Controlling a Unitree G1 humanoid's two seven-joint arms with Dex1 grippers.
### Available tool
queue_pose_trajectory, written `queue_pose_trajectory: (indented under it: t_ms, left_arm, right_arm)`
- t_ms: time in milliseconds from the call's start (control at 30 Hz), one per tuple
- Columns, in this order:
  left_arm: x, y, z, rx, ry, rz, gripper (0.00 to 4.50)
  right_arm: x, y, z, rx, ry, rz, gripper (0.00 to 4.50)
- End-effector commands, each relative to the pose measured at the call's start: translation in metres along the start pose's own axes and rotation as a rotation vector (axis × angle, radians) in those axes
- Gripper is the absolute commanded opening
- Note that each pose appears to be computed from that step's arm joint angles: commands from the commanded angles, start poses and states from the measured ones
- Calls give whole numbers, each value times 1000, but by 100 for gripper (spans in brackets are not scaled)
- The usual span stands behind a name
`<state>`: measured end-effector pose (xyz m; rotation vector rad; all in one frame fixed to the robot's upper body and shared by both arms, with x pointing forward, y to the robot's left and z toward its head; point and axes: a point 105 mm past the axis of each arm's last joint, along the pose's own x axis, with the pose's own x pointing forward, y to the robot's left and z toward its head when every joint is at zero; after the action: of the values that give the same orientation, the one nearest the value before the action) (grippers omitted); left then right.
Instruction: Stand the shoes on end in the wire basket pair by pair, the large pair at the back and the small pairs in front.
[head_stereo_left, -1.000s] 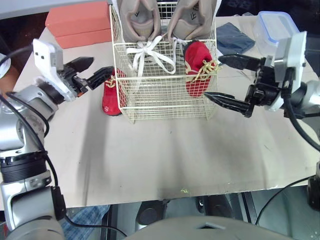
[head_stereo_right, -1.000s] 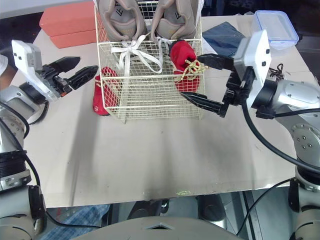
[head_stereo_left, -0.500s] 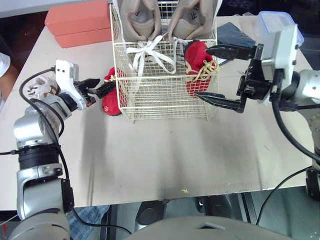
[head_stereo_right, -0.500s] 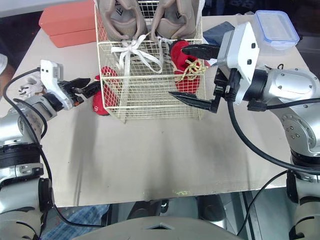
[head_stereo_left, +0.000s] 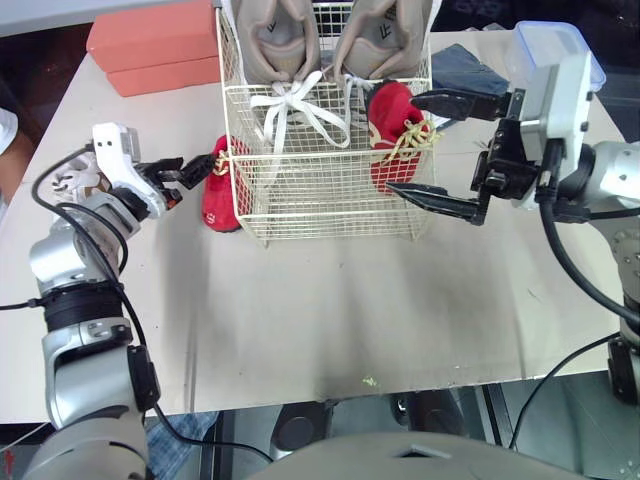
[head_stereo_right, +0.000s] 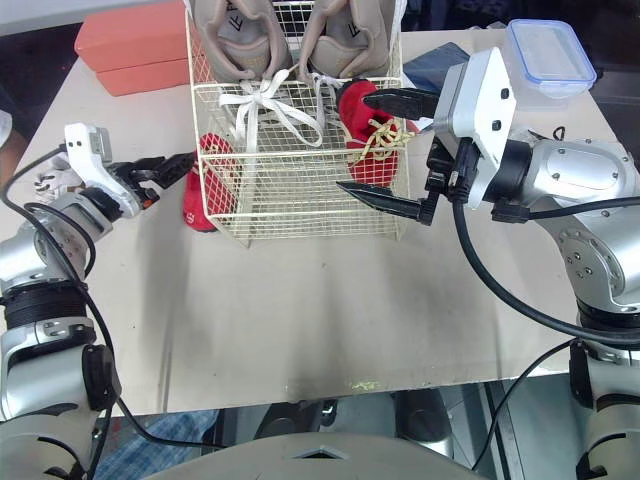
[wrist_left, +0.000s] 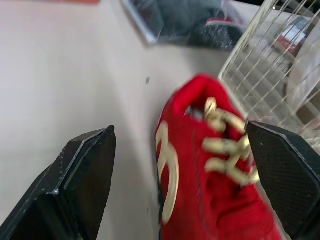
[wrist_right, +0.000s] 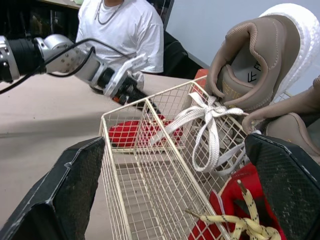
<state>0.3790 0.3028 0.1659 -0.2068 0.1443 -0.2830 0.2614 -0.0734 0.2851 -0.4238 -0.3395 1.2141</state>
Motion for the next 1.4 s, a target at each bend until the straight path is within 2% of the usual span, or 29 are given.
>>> queue_pose_trajectory:
  t_ms: [33, 67, 167, 333, 433, 500, 567, 733, 933, 1100, 1267, 1400]
  left_arm:
    - [2, 1, -4, -19, 15, 0, 450]
    - [4, -1, -9, -28, 28, -12, 450]
    - [9, -1, -13, -45, 34, -19, 363]
    - [13, 3, -8, -61, -2, -5, 117]
    - [10, 4, 6, -35, -83, -1, 2]
    - [5, 2, 21, 4, -175, -3, 2]
    - [-4, -6, 47, 86, -331, -22, 2]
    - [-40, -34, 102, 170, -677, -44, 2]
    - [-77, -68, 146, 264, -953, -30, 2]
    - [-76, -99, 162, 224, -1040, -70, 2]
    - [-52, -139, 147, 234, -1009, -167, 2]
    - [-38, -161, 125, 332, -1018, -188, 2]
  right_arm:
    - [0, -1, 11, -51, -32, -1, 444]
    - [1, -1, 11, -52, -33, -1, 444]
    - [1, -1, 11, -52, -33, -4, 450]
    - [1, -2, 12, -54, -31, -9, 450]
    - [1, -3, 12, -55, -33, -13, 450]
    - [1, -3, 13, -55, -38, -17, 450]
    - [1, -5, 13, -52, -44, -26, 450]
    - [0, -8, 13, -34, -60, -40, 450]
    - [-1, -13, 15, -21, -97, -57, 450]
    - [-1, -17, 18, -11, -130, -73, 450]
    - [-3, -19, 17, 6, -140, -91, 450]
    - [-6, -19, 15, 14, -130, -110, 450]
